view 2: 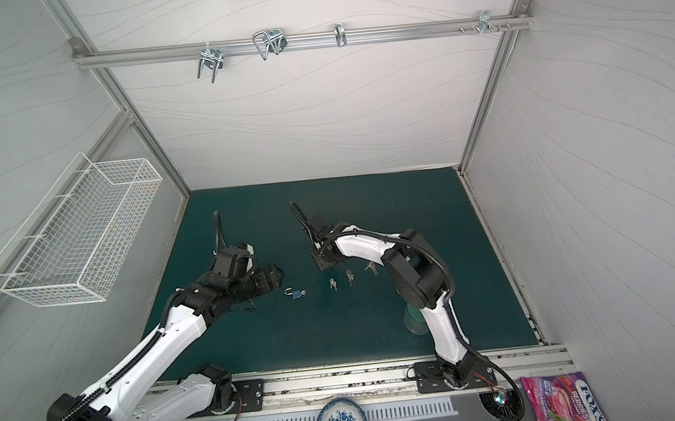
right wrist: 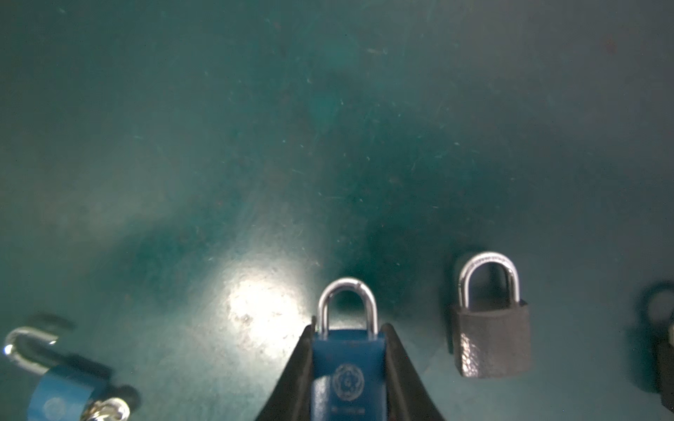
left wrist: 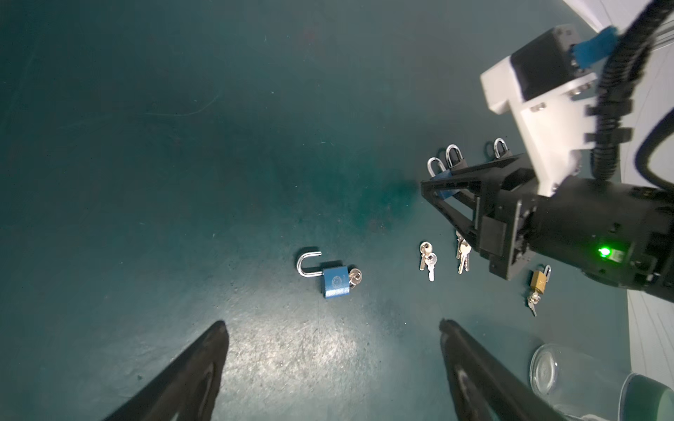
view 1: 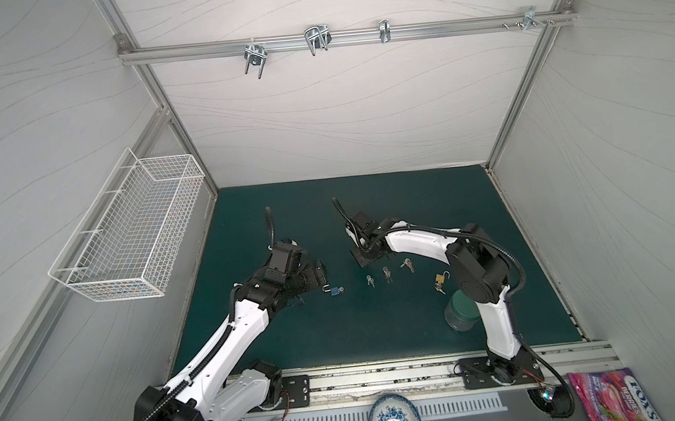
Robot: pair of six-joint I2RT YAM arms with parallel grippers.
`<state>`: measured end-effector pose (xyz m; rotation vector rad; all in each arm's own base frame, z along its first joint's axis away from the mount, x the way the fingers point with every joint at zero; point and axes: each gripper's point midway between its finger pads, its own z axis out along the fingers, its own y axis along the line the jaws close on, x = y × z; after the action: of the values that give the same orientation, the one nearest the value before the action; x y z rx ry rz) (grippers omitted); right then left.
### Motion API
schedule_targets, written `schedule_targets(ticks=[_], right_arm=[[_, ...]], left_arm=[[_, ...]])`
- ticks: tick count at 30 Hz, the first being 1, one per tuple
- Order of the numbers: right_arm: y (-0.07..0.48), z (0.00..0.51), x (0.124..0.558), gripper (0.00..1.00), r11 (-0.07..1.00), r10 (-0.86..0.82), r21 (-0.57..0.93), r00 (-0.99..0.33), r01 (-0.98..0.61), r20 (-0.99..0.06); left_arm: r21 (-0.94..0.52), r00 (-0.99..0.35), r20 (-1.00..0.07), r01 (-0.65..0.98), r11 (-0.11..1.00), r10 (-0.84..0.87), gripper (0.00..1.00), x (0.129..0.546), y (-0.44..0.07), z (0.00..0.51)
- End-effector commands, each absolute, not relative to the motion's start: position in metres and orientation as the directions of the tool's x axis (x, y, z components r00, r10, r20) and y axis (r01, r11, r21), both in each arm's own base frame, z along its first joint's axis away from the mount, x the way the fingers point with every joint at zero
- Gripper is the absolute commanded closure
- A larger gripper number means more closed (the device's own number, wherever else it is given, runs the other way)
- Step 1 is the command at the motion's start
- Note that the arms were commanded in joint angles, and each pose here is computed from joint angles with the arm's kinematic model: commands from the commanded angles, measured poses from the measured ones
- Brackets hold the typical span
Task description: Lock with the key
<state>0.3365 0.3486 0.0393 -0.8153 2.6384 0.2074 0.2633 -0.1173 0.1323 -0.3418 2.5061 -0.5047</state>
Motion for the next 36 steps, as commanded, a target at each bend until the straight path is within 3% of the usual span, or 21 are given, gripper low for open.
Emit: schedule_targets(ticks=[1,10,22,31,36], right_arm=[[0.340,0.031,0.335,0.95,0.827,-0.528,0.005,-0.780,-0.562,-0.337],[0.339,0.022,0.331,0.76,0.827,-0.535,0.005,-0.791,-0.562,-0.297],[0.339,0.016,0.328,0.63,0.823,-0.543,0.014,-0.794,-0.568,-0.275],[0.349,0.070,0.330,0.57,0.770,-0.566,0.054,-0.720,-0.636,-0.401],[0.368,0.078,0.298,0.54,0.617,-0.621,0.119,-0.575,-0.778,-0.533]], left_arm=[[-0.453,-0.792,-0.491,-0.123,0.883,-0.362,0.09,0.271,-0.120,0.144],[-0.448,-0.794,-0.491,-0.121,0.886,-0.358,0.09,0.270,-0.120,0.141],[-0.439,-0.795,-0.488,-0.132,0.889,-0.359,0.10,0.269,-0.115,0.136],[-0.480,-0.781,-0.458,-0.183,0.858,-0.423,0.10,0.277,-0.104,0.129],[-0.542,-0.764,-0.414,-0.230,0.808,-0.495,0.12,0.277,-0.095,0.121]])
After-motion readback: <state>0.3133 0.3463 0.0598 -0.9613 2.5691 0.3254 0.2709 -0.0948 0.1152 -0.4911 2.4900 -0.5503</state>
